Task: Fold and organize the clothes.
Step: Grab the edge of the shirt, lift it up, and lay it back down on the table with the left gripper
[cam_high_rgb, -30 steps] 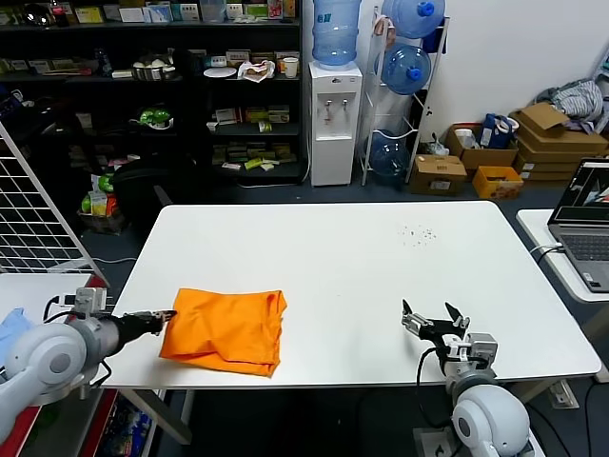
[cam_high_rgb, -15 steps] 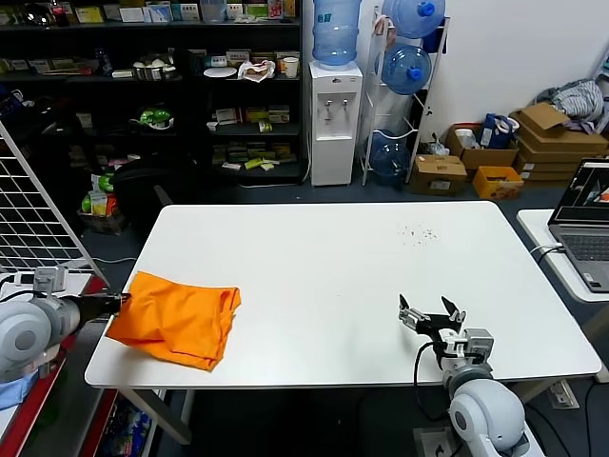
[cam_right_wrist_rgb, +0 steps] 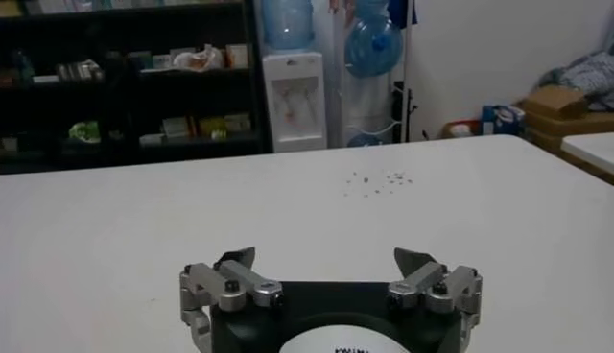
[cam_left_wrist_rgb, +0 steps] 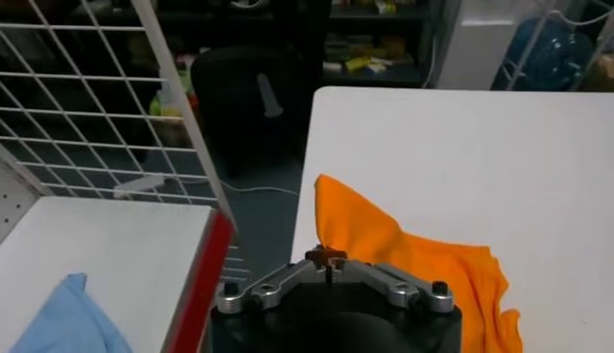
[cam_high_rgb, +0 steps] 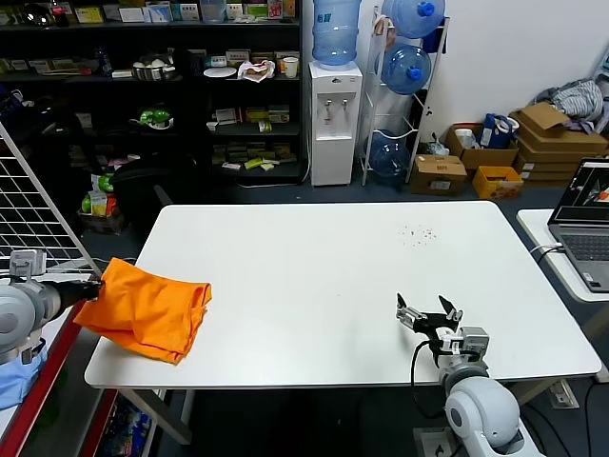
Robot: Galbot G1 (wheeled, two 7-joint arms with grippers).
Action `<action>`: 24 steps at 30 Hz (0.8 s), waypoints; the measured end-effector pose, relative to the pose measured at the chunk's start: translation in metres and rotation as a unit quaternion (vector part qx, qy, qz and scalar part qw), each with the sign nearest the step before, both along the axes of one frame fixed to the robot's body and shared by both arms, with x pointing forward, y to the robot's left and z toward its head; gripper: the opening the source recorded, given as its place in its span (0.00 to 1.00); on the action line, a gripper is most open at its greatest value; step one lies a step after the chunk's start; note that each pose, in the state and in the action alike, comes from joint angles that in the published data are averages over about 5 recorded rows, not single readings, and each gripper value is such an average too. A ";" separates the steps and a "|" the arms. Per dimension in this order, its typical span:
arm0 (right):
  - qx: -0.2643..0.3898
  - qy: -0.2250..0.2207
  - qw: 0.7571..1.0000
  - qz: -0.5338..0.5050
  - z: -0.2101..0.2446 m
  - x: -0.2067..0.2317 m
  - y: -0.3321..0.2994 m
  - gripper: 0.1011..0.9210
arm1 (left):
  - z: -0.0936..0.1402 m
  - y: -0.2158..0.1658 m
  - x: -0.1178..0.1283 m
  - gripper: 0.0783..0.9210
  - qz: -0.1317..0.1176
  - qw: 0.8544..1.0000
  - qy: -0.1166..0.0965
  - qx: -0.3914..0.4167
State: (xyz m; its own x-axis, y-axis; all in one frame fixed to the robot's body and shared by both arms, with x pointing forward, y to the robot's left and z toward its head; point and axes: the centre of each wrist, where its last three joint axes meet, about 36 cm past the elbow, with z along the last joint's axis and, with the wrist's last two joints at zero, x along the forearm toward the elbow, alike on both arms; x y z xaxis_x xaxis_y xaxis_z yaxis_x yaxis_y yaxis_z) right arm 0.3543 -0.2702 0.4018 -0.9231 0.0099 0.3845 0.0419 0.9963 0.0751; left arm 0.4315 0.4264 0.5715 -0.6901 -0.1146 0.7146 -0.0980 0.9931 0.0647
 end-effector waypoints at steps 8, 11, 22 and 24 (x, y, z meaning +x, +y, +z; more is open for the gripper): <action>0.000 0.003 1.000 -0.004 -0.002 -0.002 0.002 1.00 | -0.001 -0.005 -0.002 0.02 0.024 1.000 -0.007 -0.004; -0.001 0.004 1.000 -0.007 -0.001 -0.003 0.002 1.00 | -0.004 -0.015 -0.005 0.02 0.026 0.999 -0.012 -0.016; -0.012 0.005 0.999 -0.030 0.005 -0.018 -0.001 1.00 | -0.021 -0.116 -0.033 0.02 -0.045 0.988 -0.021 -0.149; -0.015 0.005 0.999 -0.036 0.006 -0.023 -0.002 1.00 | -0.026 -0.137 -0.033 0.02 -0.059 0.982 -0.015 -0.177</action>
